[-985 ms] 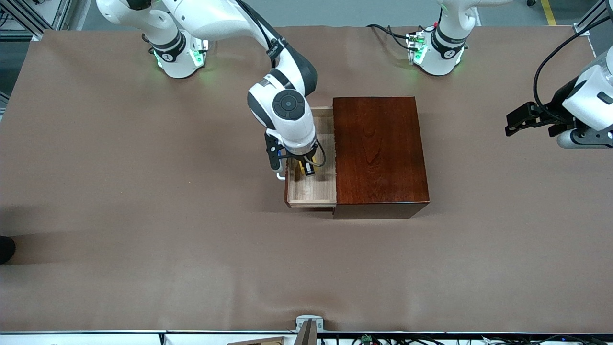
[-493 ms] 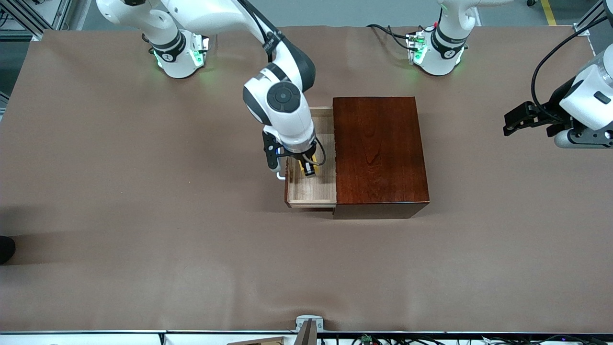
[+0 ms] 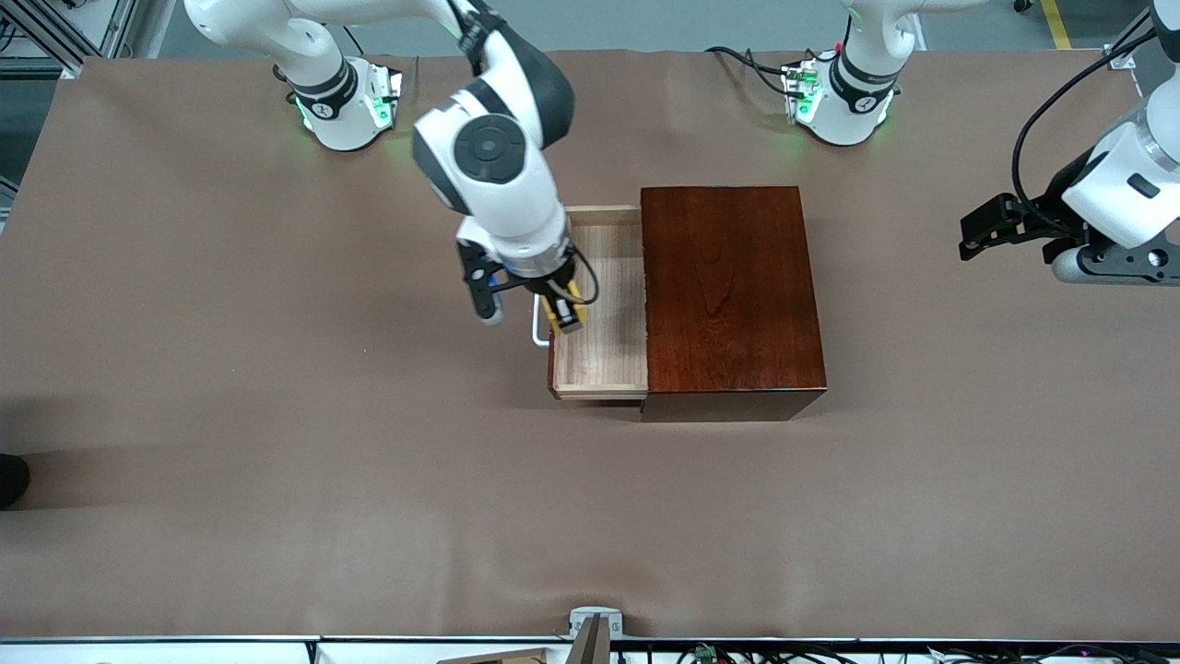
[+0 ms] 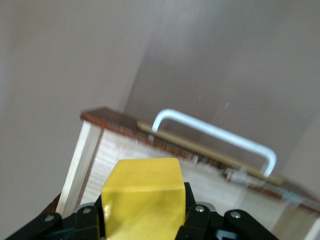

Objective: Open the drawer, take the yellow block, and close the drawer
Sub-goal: 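Lift the yellow cube out with the right gripper while the left gripper withdraws, then carry the cube aside with the right gripper while the left gripper pushes the drawer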

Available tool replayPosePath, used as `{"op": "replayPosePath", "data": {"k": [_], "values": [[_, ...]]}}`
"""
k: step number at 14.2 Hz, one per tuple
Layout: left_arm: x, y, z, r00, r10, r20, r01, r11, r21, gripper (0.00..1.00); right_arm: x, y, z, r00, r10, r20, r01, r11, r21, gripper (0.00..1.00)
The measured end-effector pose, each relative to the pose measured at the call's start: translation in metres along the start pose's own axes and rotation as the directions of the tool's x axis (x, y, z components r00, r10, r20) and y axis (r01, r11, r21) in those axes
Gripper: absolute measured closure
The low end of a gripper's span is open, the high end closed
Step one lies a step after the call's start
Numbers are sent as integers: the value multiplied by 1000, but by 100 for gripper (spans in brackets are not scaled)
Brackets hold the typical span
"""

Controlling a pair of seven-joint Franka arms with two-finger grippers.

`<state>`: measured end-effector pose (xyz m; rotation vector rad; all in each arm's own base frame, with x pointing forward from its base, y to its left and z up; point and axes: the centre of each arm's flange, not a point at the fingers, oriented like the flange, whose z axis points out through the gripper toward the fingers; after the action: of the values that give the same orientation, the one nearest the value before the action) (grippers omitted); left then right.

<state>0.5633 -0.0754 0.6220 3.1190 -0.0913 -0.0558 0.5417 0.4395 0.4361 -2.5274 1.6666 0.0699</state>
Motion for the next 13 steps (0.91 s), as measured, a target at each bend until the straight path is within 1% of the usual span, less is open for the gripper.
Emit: {"op": "replayPosePath", "data": {"k": [3, 6, 8, 10, 12, 13], "values": [[-2, 20, 0, 999, 36, 1, -36, 999, -1, 0, 68, -2, -33, 993, -118, -5, 118, 992, -37, 44], [-6, 51, 1, 996, 92, 2, -92, 996, -3, 0, 147, 1, -54, 972, -236, 6, 236, 969, -73, 44], [-13, 83, 2, 988, 152, 5, -152, 988, -5, 0, 196, 8, -53, 948, -316, 22, 317, 944, -92, 44], [-24, 130, 7, 972, 236, 13, -236, 972, -9, 0, 242, 20, -45, 920, -390, 45, 392, 913, -112, 44], [-40, 183, 13, 944, 331, 19, -330, 944, -18, 0, 295, 36, -37, 885, -460, 75, 466, 876, -124, 44], [-48, 210, 16, 925, 379, 9, -379, 925, -25, 0, 321, 44, -34, 868, -489, 89, 497, 859, -126, 44]]}}
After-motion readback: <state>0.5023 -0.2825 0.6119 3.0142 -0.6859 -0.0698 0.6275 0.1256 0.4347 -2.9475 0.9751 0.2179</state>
